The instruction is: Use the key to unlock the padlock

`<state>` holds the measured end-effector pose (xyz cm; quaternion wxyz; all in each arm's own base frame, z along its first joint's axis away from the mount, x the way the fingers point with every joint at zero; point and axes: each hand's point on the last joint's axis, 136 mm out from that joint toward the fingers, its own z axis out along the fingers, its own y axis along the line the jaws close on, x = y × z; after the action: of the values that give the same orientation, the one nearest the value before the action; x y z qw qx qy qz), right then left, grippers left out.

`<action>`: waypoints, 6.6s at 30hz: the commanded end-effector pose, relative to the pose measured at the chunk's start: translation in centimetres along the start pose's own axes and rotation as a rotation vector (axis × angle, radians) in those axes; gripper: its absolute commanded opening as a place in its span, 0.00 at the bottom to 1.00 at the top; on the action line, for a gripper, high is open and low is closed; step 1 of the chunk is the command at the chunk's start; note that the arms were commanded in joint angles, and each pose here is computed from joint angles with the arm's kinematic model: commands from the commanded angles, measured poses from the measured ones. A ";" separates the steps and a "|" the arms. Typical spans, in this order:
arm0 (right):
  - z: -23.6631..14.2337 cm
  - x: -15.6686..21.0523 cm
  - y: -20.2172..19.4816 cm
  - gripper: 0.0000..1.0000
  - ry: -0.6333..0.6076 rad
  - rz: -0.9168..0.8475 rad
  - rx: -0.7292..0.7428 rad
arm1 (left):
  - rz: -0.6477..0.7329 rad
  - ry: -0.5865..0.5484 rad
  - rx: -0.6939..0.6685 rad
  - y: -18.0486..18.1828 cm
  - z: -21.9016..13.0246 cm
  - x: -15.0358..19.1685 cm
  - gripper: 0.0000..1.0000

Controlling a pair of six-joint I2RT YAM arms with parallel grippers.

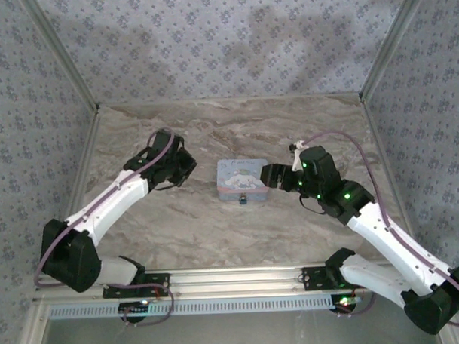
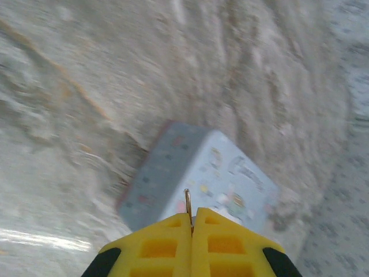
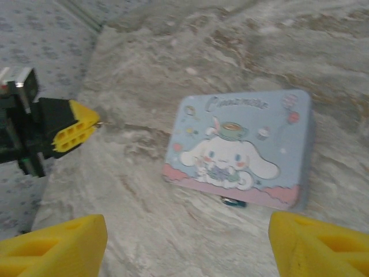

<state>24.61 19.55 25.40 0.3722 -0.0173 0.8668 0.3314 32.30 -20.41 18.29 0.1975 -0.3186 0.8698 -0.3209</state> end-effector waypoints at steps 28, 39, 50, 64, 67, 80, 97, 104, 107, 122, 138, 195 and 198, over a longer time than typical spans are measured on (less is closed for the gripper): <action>-0.4 -5.3 7.5 0.53 -0.102 0.158 -0.445 | 0.478 0.109 0.686 -16.4 -10.1 8.9 0.00; -2.6 -5.7 7.5 0.52 -0.117 0.186 -0.587 | 0.853 0.060 0.873 -17.4 -13.2 11.5 0.00; -3.4 -6.0 10.5 0.43 -0.085 0.175 -0.750 | 0.893 0.086 0.989 -17.8 -15.0 13.2 0.00; -3.8 -6.0 12.3 0.40 -0.070 0.166 -0.815 | 0.910 0.086 1.043 -18.2 -16.2 14.0 0.00; -4.2 -6.3 12.5 0.42 -0.086 0.170 -0.832 | 0.910 0.087 1.039 -18.0 -16.1 14.0 0.00; -5.5 -6.7 13.8 0.36 -0.112 0.149 -0.907 | 0.885 0.093 1.079 -18.4 -16.7 14.2 0.00; -6.4 -6.5 15.0 0.06 -0.117 0.104 -0.958 | 0.859 0.075 1.117 -19.1 -17.3 14.0 0.00; -6.6 -6.4 15.0 0.00 -0.125 0.089 -0.950 | 0.859 0.065 1.099 -19.1 -17.1 13.8 0.00; -6.6 -6.3 14.8 0.00 -0.130 0.082 -0.934 | 0.855 0.059 1.079 -19.0 -16.8 13.7 0.12; -6.2 -6.1 14.0 0.00 -0.132 0.076 -0.889 | 0.844 0.064 1.053 -19.0 -16.4 13.5 0.07; -6.8 -8.0 12.5 0.00 -0.155 0.122 -0.811 | 0.772 0.033 1.036 -15.7 -15.6 12.4 0.83; -7.4 -9.9 15.0 0.00 -0.179 0.250 -0.934 | 0.847 0.192 1.354 -18.6 -19.9 16.4 0.57; -7.4 -9.9 14.9 0.00 -0.180 0.252 -0.932 | 0.845 0.187 1.346 -18.5 -19.6 16.3 0.47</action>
<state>23.15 25.16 42.98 0.3423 -0.0485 0.6019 0.7199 18.57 -34.04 41.41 0.3718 0.2359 0.5706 -0.6932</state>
